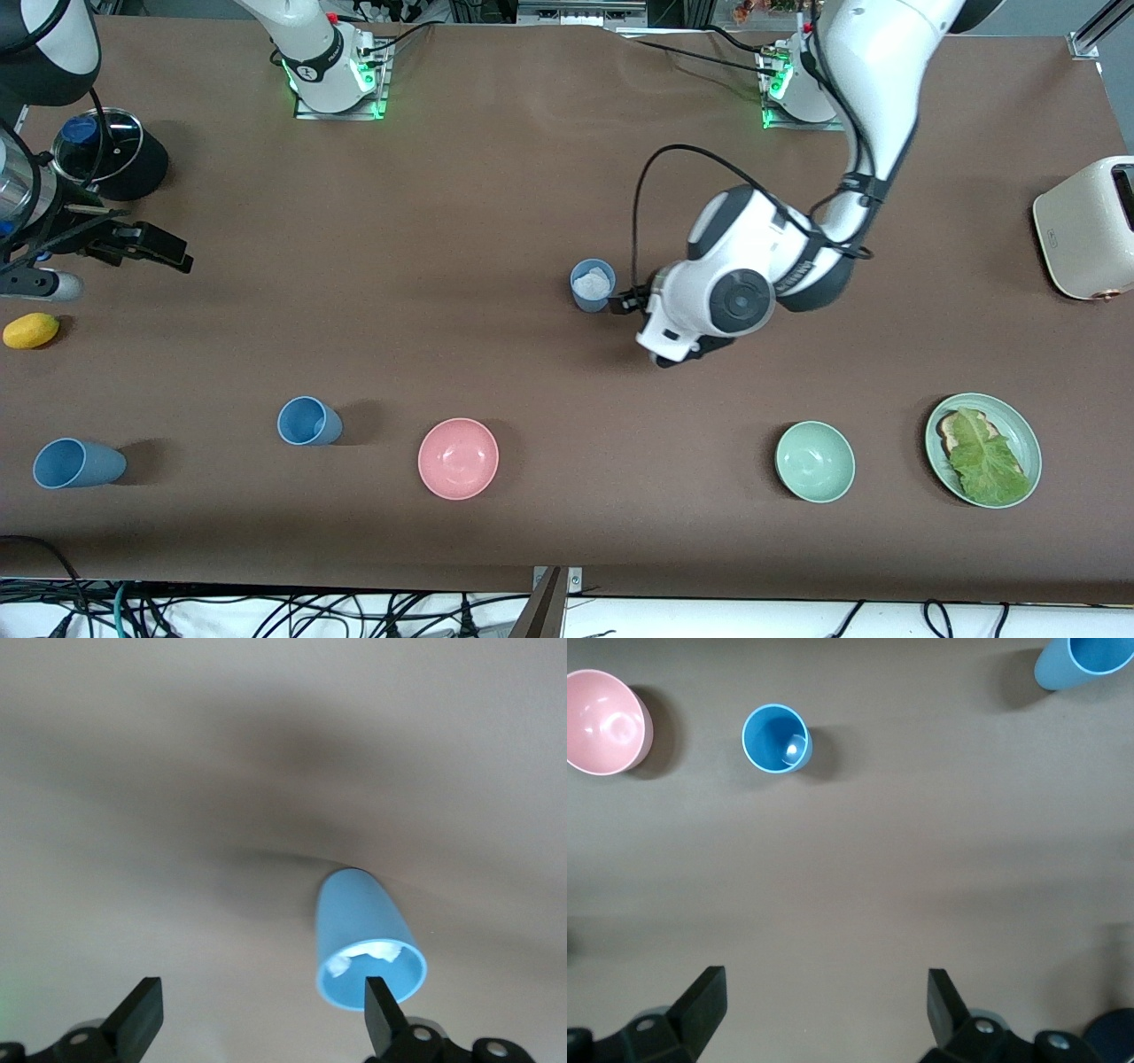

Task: Stack blue cups with both arms

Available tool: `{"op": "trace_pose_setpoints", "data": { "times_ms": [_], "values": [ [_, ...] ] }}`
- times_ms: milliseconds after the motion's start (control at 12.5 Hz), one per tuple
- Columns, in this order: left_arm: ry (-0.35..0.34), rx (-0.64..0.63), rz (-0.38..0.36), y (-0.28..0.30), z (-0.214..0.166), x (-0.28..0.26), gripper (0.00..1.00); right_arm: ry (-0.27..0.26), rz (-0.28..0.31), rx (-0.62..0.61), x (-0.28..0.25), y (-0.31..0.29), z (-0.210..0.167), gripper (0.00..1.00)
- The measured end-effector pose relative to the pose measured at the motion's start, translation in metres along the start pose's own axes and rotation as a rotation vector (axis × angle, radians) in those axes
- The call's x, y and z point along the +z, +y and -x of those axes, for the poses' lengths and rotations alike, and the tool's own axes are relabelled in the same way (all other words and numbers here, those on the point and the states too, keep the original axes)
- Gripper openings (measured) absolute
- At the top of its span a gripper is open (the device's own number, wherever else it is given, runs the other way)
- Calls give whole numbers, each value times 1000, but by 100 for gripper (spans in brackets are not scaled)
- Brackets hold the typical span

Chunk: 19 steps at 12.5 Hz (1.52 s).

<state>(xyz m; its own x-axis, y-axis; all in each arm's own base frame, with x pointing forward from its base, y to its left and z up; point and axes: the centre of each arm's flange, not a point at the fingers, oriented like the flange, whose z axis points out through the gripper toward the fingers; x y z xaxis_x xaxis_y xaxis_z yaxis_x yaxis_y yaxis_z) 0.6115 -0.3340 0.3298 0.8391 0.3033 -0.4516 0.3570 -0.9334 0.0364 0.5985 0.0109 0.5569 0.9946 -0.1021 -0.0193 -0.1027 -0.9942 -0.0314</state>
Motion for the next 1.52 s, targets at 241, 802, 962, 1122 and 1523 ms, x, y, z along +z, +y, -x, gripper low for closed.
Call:
{"op": "trace_pose_setpoints", "data": {
  "times_ms": [241,802,962,1122,1523],
  "values": [
    [78,56,-64,-53,-43,-40,100,57,-1,-13,13,-10,-16,100],
    [149,233,-145,-174,-119,-89,100,-71,45,-12,142,-18,-61,100],
    [148,244,-135,-199,-131,-96,100,-48,50,-34,164,-33,-75,100],
    [163,251,-169,-204,-133,-99,100,13,49,-47,180,-43,-88,100],
    [208,261,-169,-231,-132,-131,100,130,60,-111,252,-50,-127,100]
  ]
}}
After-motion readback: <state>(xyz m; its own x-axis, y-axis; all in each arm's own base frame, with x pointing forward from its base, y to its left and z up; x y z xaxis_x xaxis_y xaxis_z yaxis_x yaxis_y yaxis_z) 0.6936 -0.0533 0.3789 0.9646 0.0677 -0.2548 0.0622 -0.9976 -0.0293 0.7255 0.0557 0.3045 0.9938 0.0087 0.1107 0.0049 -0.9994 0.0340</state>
